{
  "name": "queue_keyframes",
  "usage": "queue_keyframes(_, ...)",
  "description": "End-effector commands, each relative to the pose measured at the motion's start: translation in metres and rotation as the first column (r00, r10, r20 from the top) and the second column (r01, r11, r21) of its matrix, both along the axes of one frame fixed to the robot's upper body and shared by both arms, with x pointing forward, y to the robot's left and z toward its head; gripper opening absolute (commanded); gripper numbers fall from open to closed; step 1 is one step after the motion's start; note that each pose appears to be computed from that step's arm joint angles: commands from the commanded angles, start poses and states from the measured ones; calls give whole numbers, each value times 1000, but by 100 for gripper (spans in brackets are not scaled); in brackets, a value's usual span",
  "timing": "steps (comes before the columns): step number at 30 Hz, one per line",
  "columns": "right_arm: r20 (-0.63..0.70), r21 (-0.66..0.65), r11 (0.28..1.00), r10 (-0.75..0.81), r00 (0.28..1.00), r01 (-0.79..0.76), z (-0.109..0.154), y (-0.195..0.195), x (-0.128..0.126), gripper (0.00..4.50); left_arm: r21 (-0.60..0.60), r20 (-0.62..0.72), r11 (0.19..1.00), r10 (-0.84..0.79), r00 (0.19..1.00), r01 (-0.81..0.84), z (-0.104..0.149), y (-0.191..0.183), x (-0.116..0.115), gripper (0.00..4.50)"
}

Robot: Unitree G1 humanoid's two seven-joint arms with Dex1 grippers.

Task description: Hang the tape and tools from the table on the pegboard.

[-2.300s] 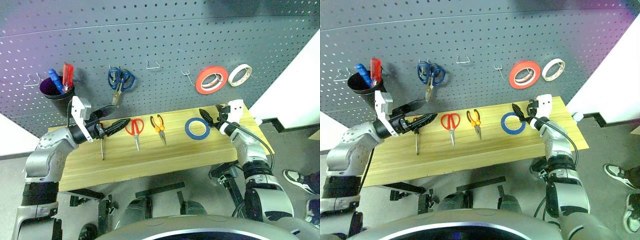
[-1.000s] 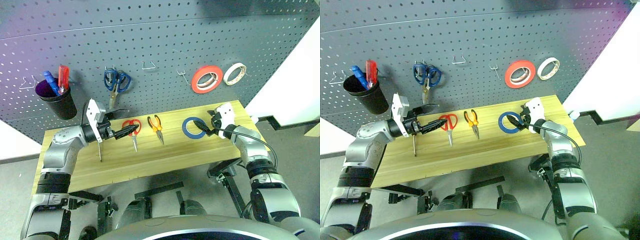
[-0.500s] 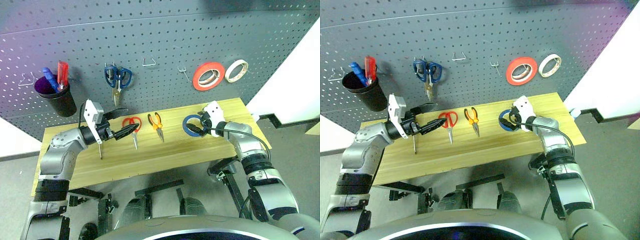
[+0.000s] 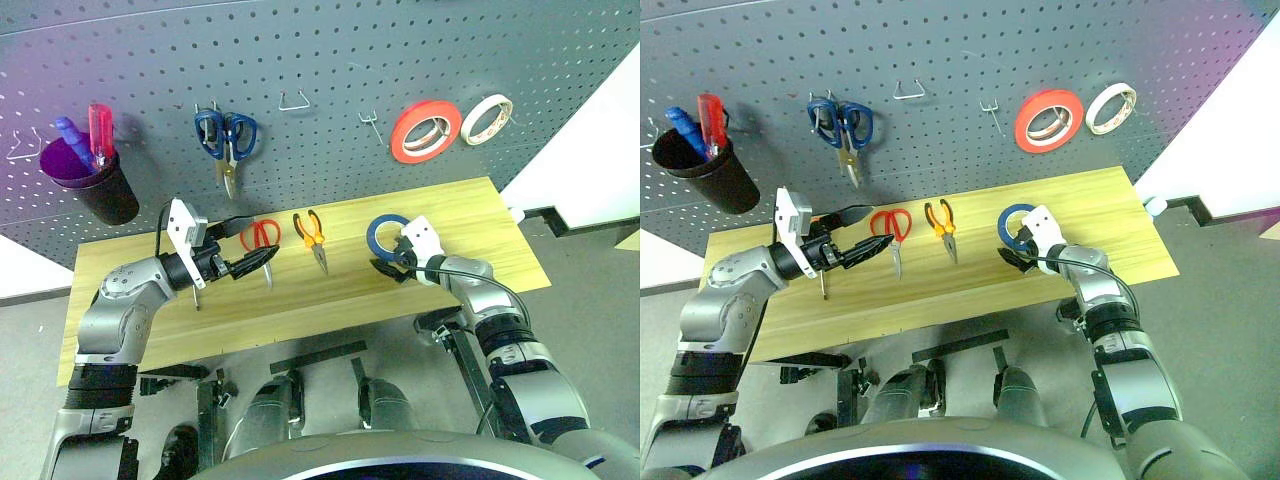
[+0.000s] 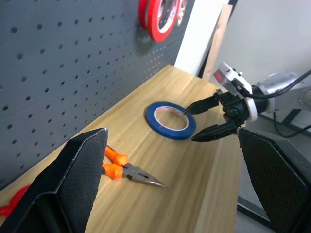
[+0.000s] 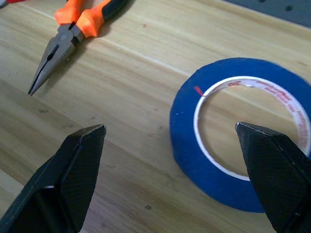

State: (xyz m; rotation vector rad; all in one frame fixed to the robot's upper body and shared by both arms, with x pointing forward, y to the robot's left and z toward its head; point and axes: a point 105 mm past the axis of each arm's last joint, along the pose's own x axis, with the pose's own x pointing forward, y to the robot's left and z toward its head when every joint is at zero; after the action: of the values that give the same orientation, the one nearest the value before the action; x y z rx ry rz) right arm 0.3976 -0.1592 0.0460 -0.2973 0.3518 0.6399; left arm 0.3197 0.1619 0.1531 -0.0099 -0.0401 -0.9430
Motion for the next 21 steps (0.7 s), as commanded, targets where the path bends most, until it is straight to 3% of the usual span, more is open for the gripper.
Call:
queue_keyframes(1,22,-28,999,18,1000,-18,4,2,5,450,-13,33,1000,-4,999,4,8,-1,-3,447)
queue_keyframes(21,-44,-148,987,54,998,-60,-3,1,18,450,-10,34,1000,20,999,-19,9,1,-9,447)
